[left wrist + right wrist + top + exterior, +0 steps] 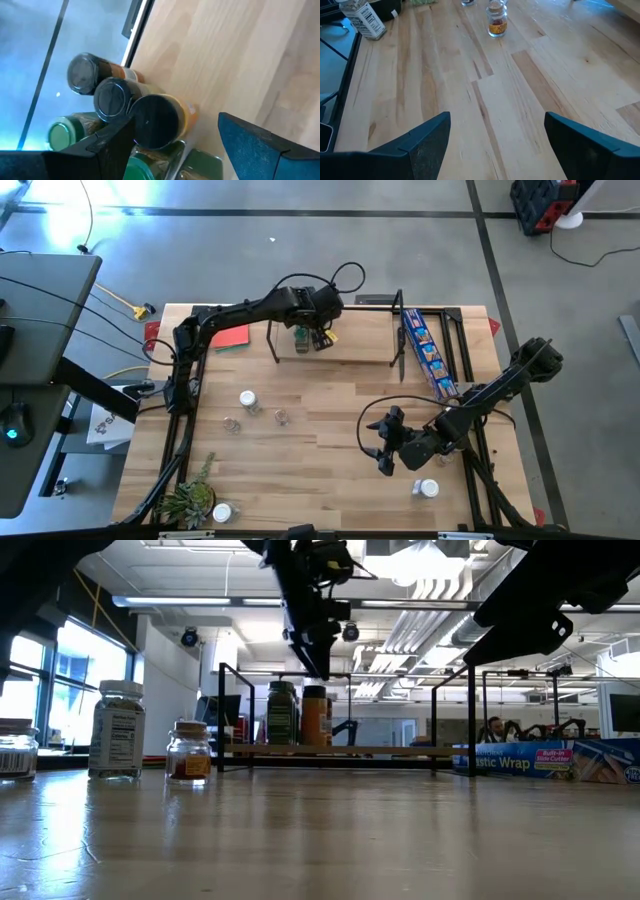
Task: Shelf spices
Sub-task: Put the black seasoning bottle on the shelf aligned with the other black seasoning bottles
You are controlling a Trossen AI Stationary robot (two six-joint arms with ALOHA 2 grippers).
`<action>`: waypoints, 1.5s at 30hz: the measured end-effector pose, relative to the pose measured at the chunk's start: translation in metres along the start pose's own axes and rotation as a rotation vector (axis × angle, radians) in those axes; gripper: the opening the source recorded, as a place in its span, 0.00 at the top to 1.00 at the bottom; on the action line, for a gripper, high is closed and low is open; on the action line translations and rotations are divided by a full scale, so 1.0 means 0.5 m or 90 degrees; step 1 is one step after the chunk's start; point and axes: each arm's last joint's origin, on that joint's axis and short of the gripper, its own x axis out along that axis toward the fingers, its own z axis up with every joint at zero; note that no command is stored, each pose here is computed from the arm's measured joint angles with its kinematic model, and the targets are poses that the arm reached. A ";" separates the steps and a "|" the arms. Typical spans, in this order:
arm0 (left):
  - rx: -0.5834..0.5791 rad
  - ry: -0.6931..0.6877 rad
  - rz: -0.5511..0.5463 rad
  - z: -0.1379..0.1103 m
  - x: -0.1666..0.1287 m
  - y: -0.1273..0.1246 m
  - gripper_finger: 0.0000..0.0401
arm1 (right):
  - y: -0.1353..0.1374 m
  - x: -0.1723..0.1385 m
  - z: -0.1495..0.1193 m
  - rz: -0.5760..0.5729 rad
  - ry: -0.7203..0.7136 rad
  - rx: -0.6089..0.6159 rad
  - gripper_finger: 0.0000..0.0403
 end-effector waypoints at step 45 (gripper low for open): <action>-0.122 -0.260 0.042 -0.359 -0.326 -0.464 0.35 | -0.057 -0.249 -0.019 -0.278 0.731 0.100 0.22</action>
